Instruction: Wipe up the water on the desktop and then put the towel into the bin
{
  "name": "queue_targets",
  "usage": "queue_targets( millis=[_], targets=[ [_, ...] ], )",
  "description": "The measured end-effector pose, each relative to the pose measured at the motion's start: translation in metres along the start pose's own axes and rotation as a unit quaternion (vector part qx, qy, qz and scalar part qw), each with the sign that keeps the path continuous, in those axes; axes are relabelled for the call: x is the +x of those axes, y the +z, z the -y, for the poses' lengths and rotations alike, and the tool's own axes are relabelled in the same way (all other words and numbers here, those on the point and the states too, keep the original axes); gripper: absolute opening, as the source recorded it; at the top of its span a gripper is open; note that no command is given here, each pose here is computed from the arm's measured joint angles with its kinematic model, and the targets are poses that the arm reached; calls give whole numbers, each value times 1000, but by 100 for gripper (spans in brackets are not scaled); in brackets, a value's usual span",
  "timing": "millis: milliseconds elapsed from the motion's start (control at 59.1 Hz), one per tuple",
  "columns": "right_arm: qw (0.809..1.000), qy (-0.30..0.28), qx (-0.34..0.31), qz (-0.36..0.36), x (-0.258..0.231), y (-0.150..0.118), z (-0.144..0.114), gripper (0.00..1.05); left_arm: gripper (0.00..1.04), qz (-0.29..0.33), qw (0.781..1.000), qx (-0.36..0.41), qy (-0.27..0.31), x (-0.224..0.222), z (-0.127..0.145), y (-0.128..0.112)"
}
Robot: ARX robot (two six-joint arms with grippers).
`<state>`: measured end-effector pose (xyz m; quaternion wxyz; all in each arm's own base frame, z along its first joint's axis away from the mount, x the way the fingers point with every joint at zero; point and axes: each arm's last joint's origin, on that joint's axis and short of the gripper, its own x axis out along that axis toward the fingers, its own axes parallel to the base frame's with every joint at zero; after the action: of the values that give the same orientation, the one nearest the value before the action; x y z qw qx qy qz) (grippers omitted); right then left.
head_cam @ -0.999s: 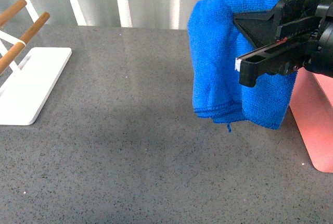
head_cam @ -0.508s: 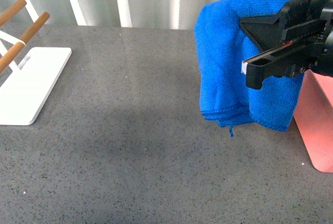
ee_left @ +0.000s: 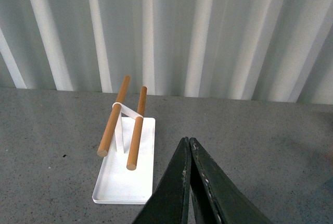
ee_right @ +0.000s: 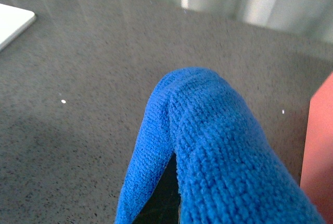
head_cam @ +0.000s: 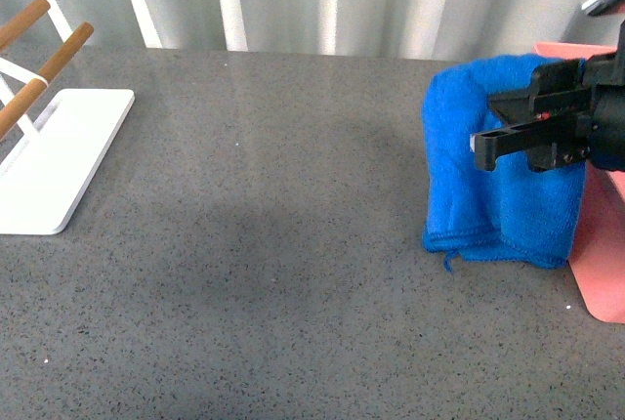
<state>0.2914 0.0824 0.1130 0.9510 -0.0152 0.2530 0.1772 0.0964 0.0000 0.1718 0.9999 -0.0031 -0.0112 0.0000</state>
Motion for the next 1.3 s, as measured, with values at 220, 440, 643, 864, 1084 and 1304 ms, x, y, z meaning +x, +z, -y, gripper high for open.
queue_targets(
  millis=[220, 440, 643, 864, 1084, 1304],
  targets=[
    [994, -1, 49, -98, 40, -21, 4, 3, 29, 0, 1000, 0, 0, 0, 0, 0],
    [989, 6, 71, -132, 73, -29, 0, 3, 63, 0, 1000, 0, 0, 0, 0, 0],
    [983, 19, 77, -166, 92, -43, -7, 3, 93, 0, 1000, 0, 0, 0, 0, 0],
    [984, 4, 72, -164, 105, -48, 3, 3, 98, 0, 1000, 1, 0, 0, 0, 0],
    [988, -24, 55, -145, 122, -41, 18, 3, 98, 0, 1000, 1, 0, 0, 0, 0],
    [994, -43, 27, -93, 155, -24, 28, 3, 98, 0, 1000, 1, 0, 0, 0, 0]
  ],
)
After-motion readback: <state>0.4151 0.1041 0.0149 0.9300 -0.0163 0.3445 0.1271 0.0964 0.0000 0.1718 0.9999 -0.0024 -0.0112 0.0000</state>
